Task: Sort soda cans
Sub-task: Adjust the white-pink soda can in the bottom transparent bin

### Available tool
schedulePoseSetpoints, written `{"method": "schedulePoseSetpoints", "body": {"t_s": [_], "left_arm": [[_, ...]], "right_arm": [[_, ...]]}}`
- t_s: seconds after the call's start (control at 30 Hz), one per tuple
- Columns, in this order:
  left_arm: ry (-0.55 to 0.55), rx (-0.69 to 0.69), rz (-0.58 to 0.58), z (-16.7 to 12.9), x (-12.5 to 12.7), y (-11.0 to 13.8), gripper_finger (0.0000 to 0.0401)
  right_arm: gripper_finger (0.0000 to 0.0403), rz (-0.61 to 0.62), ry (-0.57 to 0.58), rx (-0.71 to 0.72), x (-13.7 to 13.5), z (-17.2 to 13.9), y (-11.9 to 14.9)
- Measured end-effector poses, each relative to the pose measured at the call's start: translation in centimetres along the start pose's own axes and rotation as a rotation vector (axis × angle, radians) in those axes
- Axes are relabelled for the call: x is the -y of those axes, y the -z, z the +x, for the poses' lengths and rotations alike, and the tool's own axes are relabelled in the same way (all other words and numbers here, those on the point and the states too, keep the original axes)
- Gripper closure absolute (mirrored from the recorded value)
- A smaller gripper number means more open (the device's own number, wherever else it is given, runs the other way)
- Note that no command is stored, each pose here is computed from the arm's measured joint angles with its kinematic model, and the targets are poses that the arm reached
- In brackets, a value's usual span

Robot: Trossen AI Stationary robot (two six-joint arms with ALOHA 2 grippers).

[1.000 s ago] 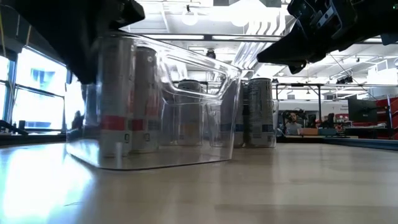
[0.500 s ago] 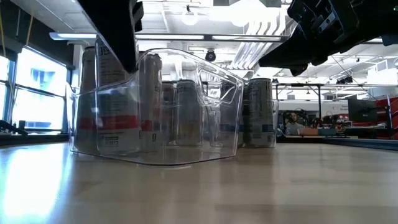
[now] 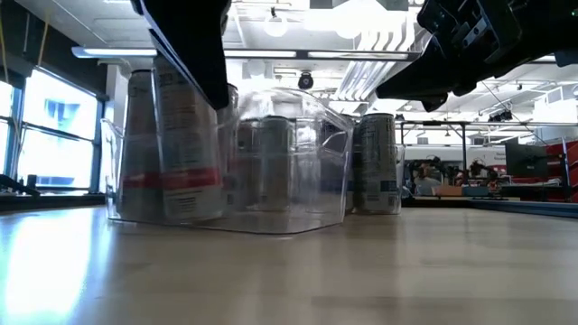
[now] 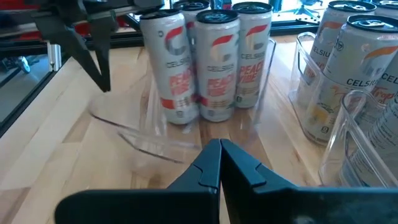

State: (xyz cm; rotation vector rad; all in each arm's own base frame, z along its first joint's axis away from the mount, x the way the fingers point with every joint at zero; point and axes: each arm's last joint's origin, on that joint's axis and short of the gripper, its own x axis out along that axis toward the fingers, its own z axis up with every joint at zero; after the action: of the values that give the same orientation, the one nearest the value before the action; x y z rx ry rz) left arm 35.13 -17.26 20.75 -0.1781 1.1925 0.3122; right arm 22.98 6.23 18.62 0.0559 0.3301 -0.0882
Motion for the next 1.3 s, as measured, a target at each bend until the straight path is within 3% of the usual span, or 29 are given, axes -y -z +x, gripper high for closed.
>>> {"method": "schedulePoseSetpoints", "body": {"t_s": [0.13, 0.33, 0.5, 0.9, 1.07, 1.2, 1.3], "left_arm": [[0.003, -0.006, 0.052, 0.1, -0.1, 0.0, 0.0371], [0.010, -0.064, 0.161, 0.1, -0.2, 0.0, 0.0284], [0.028, -0.138, 0.223, -1.6, -0.3, -0.1, 0.0232], [-0.019, -0.110, 0.211, -3.7, 0.4, 1.0, 0.0217], [-0.149, 0.044, 0.123, -7.3, 0.3, 2.9, 0.0217], [-0.242, 0.180, -0.015, -10.1, 0.0, 5.2, 0.0217], [-0.294, 0.245, -0.123, -10.6, -0.8, 7.7, 0.0221]], "right_arm": [[0.0403, 0.001, 0.000, 0.000, 0.0, 0.0, 0.0], [0.0403, 0.003, 0.000, -0.001, 0.0, 0.0, 0.0], [0.0403, 0.003, 0.000, 0.000, 0.0, 0.0, 0.0], [0.0402, -0.002, -0.007, 0.009, 0.0, 0.0, -0.2], [0.0366, -0.089, -0.059, -0.051, -0.5, 1.0, -4.8], [0.0301, -0.210, -0.081, -0.179, -0.9, 3.1, -8.8], [0.0248, -0.267, -0.137, -0.261, -0.9, 6.2, -11.0]]}}
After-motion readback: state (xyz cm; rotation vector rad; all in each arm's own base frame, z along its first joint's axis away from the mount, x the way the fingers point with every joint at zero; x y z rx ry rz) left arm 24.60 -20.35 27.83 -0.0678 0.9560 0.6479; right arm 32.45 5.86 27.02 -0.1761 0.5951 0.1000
